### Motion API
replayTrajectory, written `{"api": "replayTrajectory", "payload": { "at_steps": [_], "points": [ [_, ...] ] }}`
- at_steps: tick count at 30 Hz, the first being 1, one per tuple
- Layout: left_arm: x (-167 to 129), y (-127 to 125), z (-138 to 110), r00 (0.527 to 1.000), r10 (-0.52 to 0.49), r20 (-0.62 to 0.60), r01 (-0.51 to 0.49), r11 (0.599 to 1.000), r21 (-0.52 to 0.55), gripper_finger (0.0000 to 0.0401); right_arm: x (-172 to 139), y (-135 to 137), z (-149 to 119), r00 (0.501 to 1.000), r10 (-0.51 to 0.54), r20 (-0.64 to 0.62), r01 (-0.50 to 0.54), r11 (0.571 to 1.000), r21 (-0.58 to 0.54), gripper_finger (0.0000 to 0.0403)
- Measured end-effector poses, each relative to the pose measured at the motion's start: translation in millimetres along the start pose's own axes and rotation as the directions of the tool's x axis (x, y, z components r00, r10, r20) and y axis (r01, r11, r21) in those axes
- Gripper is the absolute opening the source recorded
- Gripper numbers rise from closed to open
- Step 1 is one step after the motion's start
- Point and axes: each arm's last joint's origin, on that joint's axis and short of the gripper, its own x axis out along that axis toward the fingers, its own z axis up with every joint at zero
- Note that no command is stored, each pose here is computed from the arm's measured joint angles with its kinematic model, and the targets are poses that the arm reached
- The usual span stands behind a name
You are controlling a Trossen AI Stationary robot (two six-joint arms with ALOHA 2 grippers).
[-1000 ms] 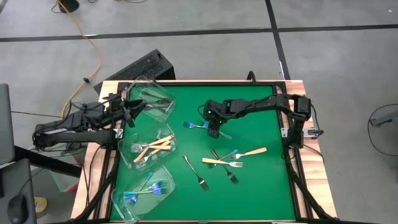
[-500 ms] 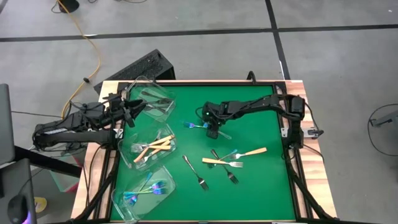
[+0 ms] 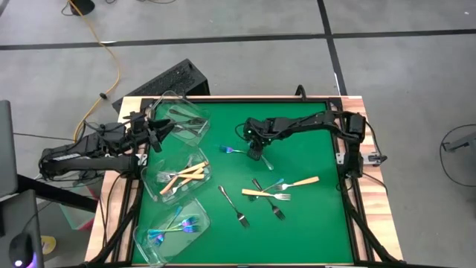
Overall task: Sort silverware by color (type)
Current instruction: Put the blue fork into the bottom transparent bin
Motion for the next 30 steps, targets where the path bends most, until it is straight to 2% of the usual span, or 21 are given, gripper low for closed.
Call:
{"api": "replayTrajectory", "payload": {
  "at_steps": [9,13,20,30],
  "points": [
    [0,0,0,1.0,0.001,0.001,-0.001,1.0,0.0,0.0172,-5,-2,9,1.0,0.017,0.022,-0.018,0.999,0.048,0.0171],
    [0,0,0,1.0,0.001,0.001,-0.001,1.0,-0.009,0.0172,-8,-2,11,1.0,0.018,0.011,-0.02,0.984,0.179,0.0171],
    [0,0,0,1.0,0.008,0.005,-0.008,1.0,-0.001,0.0172,-8,-7,2,0.997,0.004,-0.079,0.026,0.927,0.375,0.0171],
    [0,1,0,1.0,0.021,0.012,-0.021,1.0,-0.006,0.0172,-4,-6,-3,0.996,0.004,-0.092,0.033,0.92,0.39,0.0171]
  ]
}}
